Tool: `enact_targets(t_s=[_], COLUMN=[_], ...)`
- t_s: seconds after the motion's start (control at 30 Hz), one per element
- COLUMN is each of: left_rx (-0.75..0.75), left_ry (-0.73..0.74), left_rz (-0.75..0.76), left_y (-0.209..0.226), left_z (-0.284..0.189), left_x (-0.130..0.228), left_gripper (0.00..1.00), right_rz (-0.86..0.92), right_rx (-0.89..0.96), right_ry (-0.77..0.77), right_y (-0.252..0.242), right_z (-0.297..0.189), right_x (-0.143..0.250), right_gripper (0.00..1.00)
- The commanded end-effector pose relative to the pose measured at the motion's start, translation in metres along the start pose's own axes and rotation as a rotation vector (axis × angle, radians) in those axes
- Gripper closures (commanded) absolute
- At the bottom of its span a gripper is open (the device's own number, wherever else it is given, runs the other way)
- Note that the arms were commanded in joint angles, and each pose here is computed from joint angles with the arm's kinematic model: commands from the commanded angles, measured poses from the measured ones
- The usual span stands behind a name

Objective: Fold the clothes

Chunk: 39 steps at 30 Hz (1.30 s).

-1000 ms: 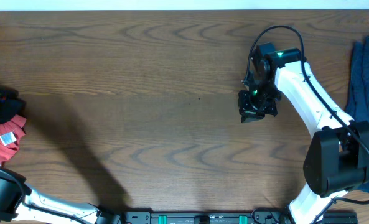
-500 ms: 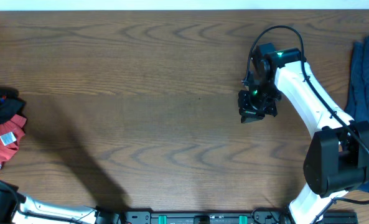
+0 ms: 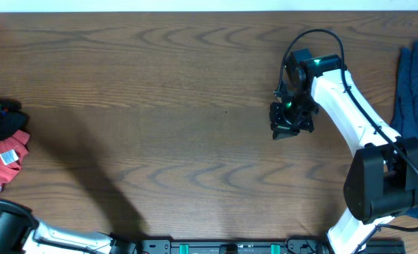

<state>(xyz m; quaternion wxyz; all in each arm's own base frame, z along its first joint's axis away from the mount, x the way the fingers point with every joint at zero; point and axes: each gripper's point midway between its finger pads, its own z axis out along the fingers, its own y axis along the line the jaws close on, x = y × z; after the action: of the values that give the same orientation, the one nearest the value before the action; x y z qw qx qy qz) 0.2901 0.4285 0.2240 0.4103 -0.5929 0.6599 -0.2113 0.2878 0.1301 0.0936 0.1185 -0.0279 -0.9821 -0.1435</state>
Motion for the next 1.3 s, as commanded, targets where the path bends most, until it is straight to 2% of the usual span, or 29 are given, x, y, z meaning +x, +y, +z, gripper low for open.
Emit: enact_targets(t_s=[0.0, 0.23, 0.33, 0.5, 0.9, 1.27], left_rx=[-0.025, -0.276, -0.326, -0.362, -0.403, -0.421], left_ry=[-0.017, 0.102, 0.141, 0.139, 0.063, 0.157], left_rz=[0.134, 0.164, 0.182, 0.182, 0.293, 0.259], left_y=[-0.025, 0.021, 0.036, 0.047, 0.053, 0.082], left_z=[-0.022, -0.005, 0.002, 0.007, 0.011, 0.047], left_x=[0.011, 0.049, 0.058, 0.057, 0.033, 0.05], left_gripper=[0.02, 0.02, 0.02, 0.02, 0.02, 0.02], right_rz=[-0.001, -0.011, -0.011, -0.011, -0.008, -0.008], right_rx=[-0.004, -0.003, -0.003, -0.003, -0.001, -0.027], right_ry=[0.006, 0.011, 0.009, 0.01, 0.017, 0.024], right_y=[0.005, 0.005, 0.005, 0.005, 0.004, 0.009], right_z=[0.002, 0.002, 0.002, 0.002, 0.002, 0.002], right_x=[0.003, 0.004, 0.004, 0.004, 0.006, 0.007], right_gripper=[0.99, 0.99, 0.99, 0.99, 0.99, 0.99])
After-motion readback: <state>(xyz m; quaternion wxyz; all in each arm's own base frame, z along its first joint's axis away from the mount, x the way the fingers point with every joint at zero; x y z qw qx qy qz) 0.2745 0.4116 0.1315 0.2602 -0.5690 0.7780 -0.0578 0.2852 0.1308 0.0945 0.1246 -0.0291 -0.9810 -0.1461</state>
